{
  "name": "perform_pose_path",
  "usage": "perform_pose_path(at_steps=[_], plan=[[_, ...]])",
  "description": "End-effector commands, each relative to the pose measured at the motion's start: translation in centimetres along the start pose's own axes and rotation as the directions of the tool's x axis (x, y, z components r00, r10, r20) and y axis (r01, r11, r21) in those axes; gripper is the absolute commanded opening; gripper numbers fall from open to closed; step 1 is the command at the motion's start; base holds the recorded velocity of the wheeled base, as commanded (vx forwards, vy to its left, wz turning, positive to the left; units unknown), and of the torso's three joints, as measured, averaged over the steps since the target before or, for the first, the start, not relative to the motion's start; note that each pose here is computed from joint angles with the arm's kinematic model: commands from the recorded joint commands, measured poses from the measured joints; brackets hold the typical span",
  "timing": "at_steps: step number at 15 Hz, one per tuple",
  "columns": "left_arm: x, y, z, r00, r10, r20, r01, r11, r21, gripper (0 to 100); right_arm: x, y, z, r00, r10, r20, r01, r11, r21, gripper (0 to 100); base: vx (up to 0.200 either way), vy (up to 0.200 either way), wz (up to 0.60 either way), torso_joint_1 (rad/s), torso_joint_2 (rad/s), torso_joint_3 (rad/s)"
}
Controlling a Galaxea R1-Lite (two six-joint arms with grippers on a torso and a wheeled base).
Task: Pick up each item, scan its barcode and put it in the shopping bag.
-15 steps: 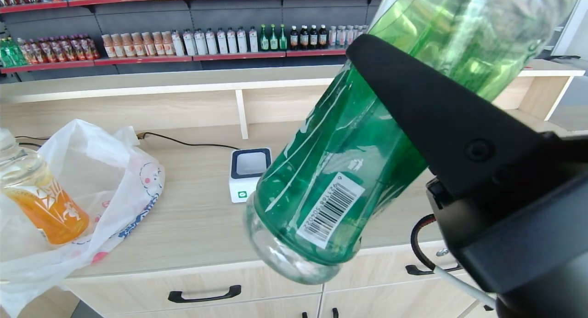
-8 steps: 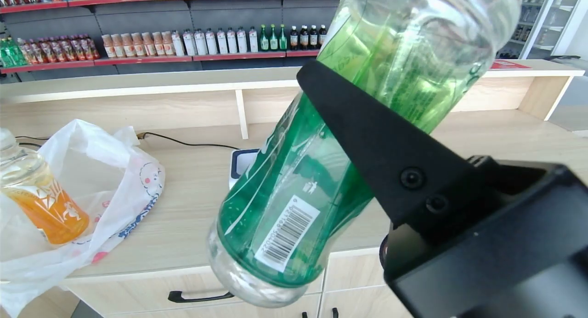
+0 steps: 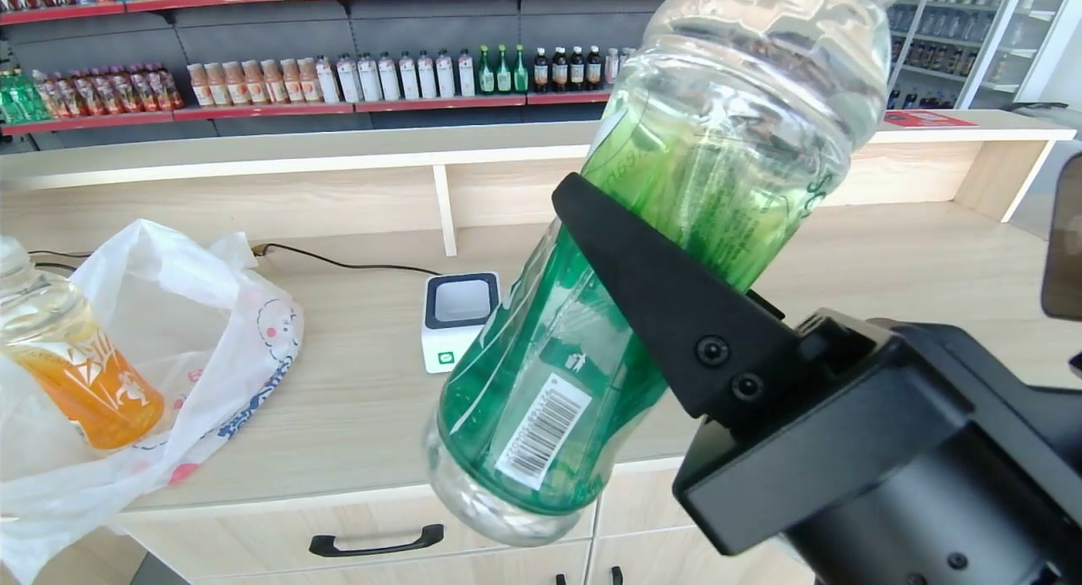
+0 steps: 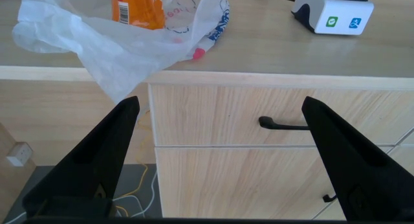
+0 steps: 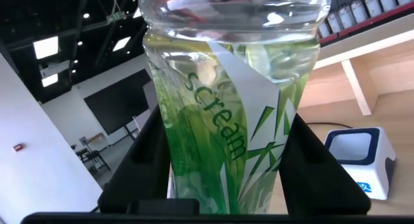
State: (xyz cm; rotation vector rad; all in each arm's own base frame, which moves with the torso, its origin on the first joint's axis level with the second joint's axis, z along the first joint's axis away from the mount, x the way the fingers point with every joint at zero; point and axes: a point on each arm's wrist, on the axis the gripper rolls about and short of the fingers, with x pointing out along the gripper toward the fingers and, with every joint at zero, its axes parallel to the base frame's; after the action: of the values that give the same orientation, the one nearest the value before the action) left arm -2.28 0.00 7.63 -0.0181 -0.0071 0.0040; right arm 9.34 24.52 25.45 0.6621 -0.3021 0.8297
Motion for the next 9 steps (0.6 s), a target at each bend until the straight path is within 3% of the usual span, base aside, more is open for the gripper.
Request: perform_pose_path(at_steps=[1, 5, 6, 9], plan=[[0.0, 0.0, 0.0, 1.0, -0.001, 0.001, 0.001, 1.0, 0.0, 100, 0.1, -0.6, -0.1, 1.0, -0.015, -0.002, 0.015, 1.0, -0.014, 0, 0.0, 0.0, 0.0, 0.0, 0.0, 0.0], [0.0, 0.0, 0.0, 1.0, 0.001, 0.001, -0.001, 1.0, 0.0, 100, 1.2, -4.1, 0.2, 0.995, -0.1, 0.008, 0.1, 0.983, -0.152, 0, 0.0, 0.0, 0.0, 0.0, 0.0, 0.0], [0.0, 0.0, 0.0, 1.0, 0.001, 0.001, -0.001, 1.0, 0.0, 100, 1.7, -5.7, 0.5, 0.992, -0.129, 0.004, 0.125, 0.961, -0.246, 0, 0.0, 0.0, 0.0, 0.0, 0.0, 0.0], [0.0, 0.0, 0.0, 1.0, -0.001, 0.001, 0.001, 1.0, 0.0, 100, 2.4, -9.5, 1.7, 0.98, -0.195, 0.037, 0.194, 0.906, -0.377, 0, 0.0, 0.0, 0.0, 0.0, 0.0, 0.0]])
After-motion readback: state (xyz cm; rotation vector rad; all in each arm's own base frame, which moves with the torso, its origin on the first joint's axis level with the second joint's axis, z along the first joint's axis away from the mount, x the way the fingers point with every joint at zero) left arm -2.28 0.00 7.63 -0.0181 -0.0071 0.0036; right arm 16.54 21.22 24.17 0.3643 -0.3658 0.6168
